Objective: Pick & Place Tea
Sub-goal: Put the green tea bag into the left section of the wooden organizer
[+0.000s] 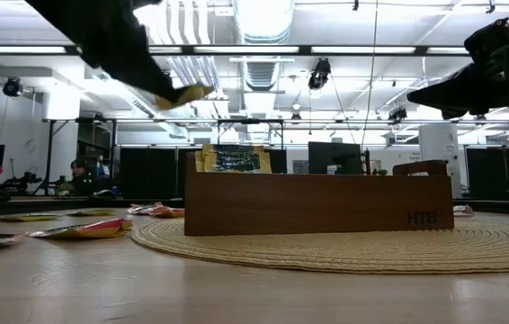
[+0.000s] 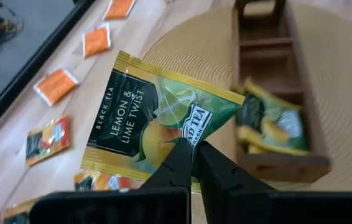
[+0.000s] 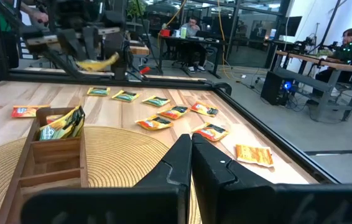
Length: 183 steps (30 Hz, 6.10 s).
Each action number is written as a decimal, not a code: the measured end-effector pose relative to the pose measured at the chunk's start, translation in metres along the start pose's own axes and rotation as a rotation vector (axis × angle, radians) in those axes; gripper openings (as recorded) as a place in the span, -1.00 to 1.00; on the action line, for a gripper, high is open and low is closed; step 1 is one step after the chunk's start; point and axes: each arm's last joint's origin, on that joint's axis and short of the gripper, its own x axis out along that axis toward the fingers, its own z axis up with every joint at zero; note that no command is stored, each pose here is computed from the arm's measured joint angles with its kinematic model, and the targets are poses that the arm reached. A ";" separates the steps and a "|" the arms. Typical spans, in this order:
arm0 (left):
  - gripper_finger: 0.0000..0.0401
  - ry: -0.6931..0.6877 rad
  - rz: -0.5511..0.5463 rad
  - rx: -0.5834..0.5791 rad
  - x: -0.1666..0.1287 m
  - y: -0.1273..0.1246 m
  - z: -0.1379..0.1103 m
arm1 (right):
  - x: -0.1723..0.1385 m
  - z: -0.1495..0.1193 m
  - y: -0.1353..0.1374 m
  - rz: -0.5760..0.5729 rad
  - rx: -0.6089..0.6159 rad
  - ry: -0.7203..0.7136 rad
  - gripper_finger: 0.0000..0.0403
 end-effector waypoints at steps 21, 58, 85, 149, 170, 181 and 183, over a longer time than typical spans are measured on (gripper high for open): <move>-0.95 0.126 0.185 0.188 0.061 -0.097 0.047 | 0.000 0.000 0.000 0.000 0.000 0.000 -0.96; -0.94 0.386 0.294 0.050 0.090 -0.120 0.027 | 0.000 0.000 0.000 0.000 0.000 0.000 -0.96; -0.37 0.425 0.234 0.102 0.090 -0.121 0.033 | 0.000 0.000 0.000 -0.001 0.000 0.001 -0.96; -1.00 0.457 0.179 0.055 0.109 -0.112 0.026 | 0.000 0.000 0.000 0.000 0.000 0.000 -0.96; -1.00 0.380 0.112 0.097 0.091 -0.131 0.042 | 0.000 0.000 0.000 0.000 0.000 0.001 -0.96; -1.00 0.355 0.164 0.109 0.093 -0.128 0.041 | 0.000 0.000 0.000 0.000 0.000 0.001 -0.96; -1.00 0.357 0.162 0.107 0.093 -0.128 0.041 | 0.000 0.000 0.000 0.000 0.000 0.000 -0.96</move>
